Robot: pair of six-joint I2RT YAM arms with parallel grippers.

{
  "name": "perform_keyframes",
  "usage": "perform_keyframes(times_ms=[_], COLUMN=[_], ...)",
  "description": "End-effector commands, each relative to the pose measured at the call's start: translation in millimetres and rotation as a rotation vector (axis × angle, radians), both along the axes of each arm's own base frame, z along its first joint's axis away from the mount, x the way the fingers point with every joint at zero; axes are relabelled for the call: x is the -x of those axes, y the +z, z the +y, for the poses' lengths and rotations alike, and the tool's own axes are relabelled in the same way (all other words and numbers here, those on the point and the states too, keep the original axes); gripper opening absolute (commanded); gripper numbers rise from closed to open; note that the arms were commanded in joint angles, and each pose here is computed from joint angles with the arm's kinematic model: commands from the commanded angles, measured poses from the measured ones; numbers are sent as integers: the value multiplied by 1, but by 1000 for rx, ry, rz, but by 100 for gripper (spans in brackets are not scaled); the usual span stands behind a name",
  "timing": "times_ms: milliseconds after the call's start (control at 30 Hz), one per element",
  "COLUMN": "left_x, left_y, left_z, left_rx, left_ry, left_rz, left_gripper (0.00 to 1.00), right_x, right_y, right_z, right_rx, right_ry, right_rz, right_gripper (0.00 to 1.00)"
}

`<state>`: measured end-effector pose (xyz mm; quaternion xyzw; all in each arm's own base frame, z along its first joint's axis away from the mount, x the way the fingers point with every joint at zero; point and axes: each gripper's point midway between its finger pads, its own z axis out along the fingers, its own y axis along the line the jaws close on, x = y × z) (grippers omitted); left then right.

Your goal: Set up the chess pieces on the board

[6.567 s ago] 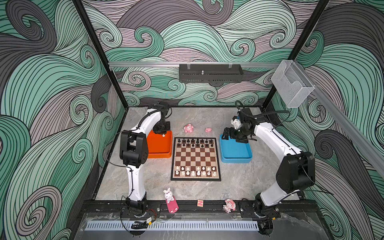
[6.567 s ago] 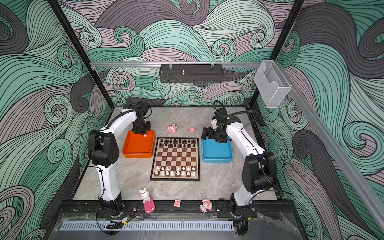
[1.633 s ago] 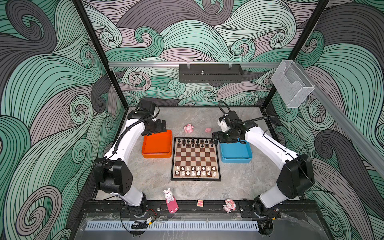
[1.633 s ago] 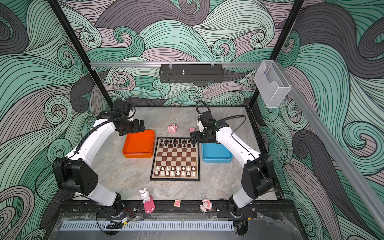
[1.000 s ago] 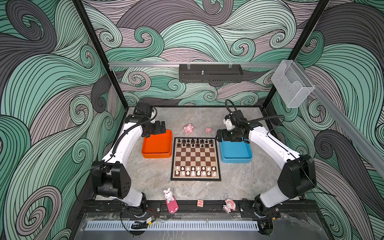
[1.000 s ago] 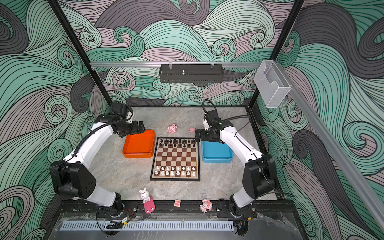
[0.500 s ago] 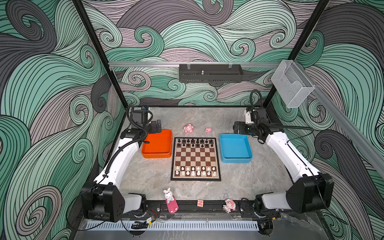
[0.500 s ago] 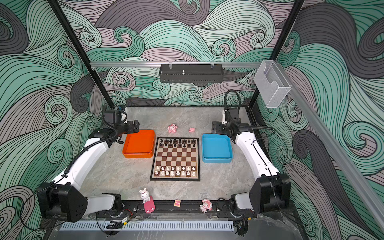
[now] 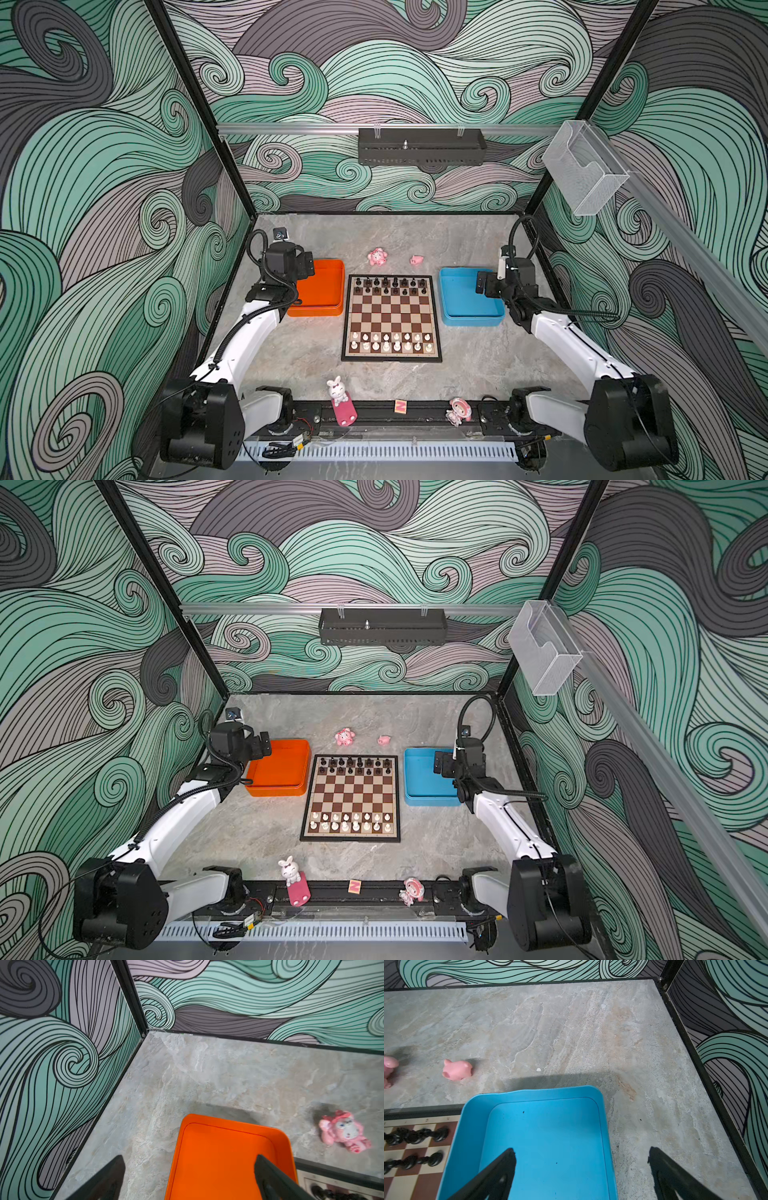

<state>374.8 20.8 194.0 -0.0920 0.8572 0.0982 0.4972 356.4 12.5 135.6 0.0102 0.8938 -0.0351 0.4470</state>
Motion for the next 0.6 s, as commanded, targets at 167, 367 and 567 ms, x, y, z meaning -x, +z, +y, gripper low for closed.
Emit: perform_keyframes(times_ms=[167, 367, 567], left_x=[-3, 3, -6], left_y=[-31, -57, -81], left_z=[-2, 14, 20], left_rx=[-48, -98, -125], left_ry=[-51, 30, 69], left_rz=[-96, -151, -144], left_gripper=[99, 99, 99], right_x=[-20, -28, -30], right_y=[1, -15, -25], right_z=[-1, 2, -1], right_rx=[38, 14, 38], right_ry=[18, 26, 21], right_rz=[-146, -218, -212], right_gripper=[99, 99, 99])
